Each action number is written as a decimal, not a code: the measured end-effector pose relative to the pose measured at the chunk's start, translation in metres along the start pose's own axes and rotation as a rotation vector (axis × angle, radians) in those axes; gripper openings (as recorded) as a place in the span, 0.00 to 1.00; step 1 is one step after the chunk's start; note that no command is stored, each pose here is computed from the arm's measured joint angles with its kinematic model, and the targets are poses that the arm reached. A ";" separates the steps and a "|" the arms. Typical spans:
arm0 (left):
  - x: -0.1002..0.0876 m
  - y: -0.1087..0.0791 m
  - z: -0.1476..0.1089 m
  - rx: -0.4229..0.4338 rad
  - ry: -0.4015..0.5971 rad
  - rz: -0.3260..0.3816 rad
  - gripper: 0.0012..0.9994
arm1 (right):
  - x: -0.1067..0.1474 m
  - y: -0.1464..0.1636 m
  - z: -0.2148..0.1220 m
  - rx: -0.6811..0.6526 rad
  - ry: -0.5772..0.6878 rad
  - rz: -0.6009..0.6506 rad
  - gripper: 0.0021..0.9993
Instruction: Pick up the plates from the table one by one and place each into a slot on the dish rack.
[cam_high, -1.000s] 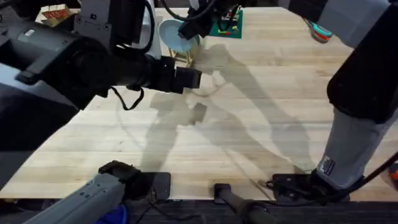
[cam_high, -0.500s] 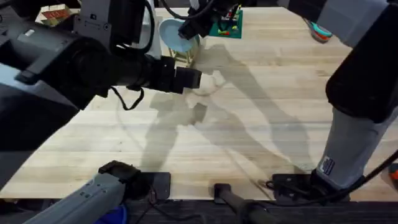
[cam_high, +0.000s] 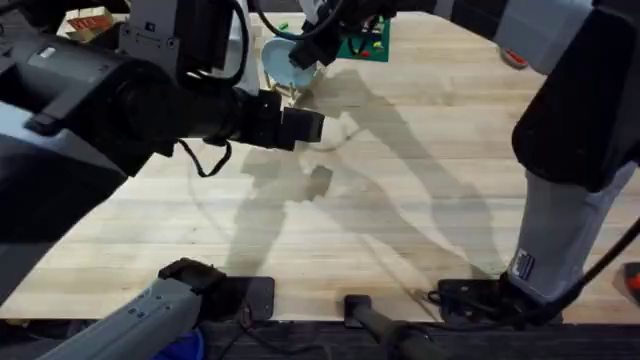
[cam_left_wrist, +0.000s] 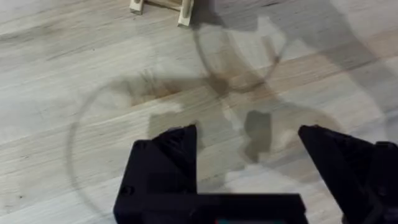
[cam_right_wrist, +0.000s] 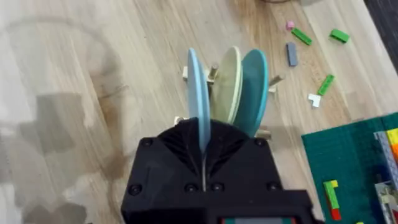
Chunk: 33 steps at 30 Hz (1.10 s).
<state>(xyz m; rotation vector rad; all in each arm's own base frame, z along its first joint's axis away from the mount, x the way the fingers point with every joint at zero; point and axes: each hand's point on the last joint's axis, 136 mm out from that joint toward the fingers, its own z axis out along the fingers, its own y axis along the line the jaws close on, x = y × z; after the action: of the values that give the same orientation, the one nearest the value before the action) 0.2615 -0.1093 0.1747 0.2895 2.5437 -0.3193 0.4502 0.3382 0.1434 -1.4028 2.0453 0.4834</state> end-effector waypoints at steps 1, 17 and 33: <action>0.000 0.000 0.000 0.000 0.000 0.000 1.00 | 0.000 0.000 0.000 0.002 0.001 0.000 0.03; 0.000 0.000 0.000 0.000 0.000 0.000 1.00 | 0.001 0.001 0.000 0.006 0.014 0.000 0.03; 0.001 -0.003 -0.018 0.012 -0.035 0.027 1.00 | -0.040 -0.012 -0.044 0.079 -0.017 -0.024 0.03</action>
<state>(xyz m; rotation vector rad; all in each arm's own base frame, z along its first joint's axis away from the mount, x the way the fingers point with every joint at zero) 0.2506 -0.1068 0.1895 0.3191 2.5022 -0.3265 0.4600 0.3354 0.2028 -1.3703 2.0096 0.3981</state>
